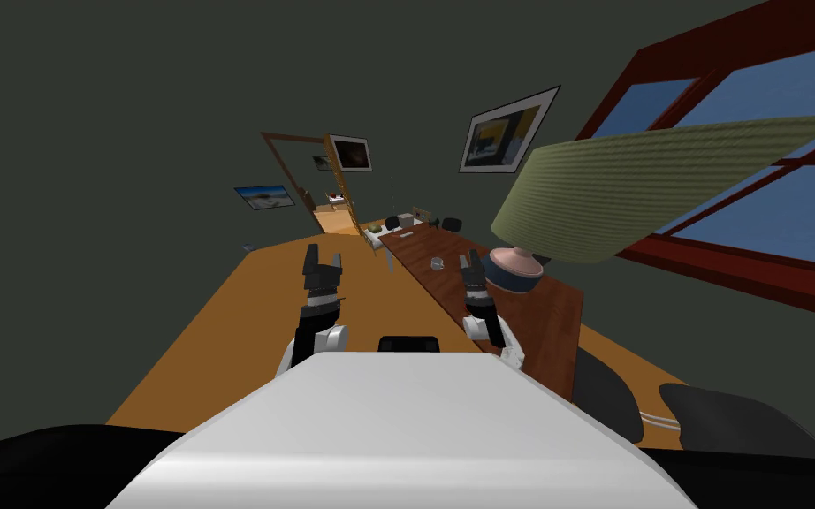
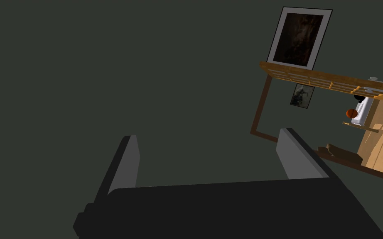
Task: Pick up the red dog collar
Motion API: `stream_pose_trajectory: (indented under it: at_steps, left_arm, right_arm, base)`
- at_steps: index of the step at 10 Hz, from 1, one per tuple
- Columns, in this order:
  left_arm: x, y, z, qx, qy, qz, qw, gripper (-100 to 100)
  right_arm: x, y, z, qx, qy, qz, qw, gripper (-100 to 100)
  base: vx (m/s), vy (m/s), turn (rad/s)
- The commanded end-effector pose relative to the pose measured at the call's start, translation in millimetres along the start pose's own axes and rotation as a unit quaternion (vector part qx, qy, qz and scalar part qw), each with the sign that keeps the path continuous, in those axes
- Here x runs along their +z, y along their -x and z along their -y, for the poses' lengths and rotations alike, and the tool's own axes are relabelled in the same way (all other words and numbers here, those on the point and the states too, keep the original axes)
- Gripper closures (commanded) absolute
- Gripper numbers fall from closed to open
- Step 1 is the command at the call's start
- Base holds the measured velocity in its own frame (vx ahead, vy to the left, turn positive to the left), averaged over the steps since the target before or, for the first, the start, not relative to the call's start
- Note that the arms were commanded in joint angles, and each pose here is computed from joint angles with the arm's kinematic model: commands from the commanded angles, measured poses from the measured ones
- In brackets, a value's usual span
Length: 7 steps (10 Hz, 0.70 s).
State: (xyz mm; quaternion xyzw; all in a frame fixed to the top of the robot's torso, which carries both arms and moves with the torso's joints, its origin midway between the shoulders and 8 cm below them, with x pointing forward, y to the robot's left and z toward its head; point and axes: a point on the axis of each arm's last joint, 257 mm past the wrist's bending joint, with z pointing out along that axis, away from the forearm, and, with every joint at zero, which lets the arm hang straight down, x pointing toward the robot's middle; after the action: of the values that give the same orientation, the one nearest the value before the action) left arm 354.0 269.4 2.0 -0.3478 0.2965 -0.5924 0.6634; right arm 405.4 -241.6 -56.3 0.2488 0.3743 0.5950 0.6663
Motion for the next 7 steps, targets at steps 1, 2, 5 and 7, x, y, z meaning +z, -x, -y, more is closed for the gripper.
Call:
stream_pose_trajectory:
  at_steps: [1,2,5,7]
  left_arm:
    - [0.0,0.0,0.0,0.000,0.000,0.000,1.0000,0]
    - [0.0,0.0,0.0,0.000,0.000,0.000,1.0000,0]
    - [0.0,0.0,0.0,0.000,0.000,0.000,1.0000,0]
    - [0.0,0.0,0.0,0.000,0.000,0.000,1.0000,0]
  right_arm:
    - [2.9,-10.2,9.8,-0.030,0.001,-0.025,0.9992,-100]
    - [-0.8,-10.3,18.7,-0.030,-0.009,-0.026,0.9992,-100]
    - [0.3,-22.8,39.6,-0.074,-0.013,-0.062,0.9952,-100]
    - [-1.1,-28.6,54.0,-0.098,-0.019,-0.081,0.9917,-100]
  base:
    - [0.012,-0.002,0.096]
    - [0.009,-0.004,0.030]
    - [0.003,-0.003,0.050]
    - [-0.001,-0.005,0.056]
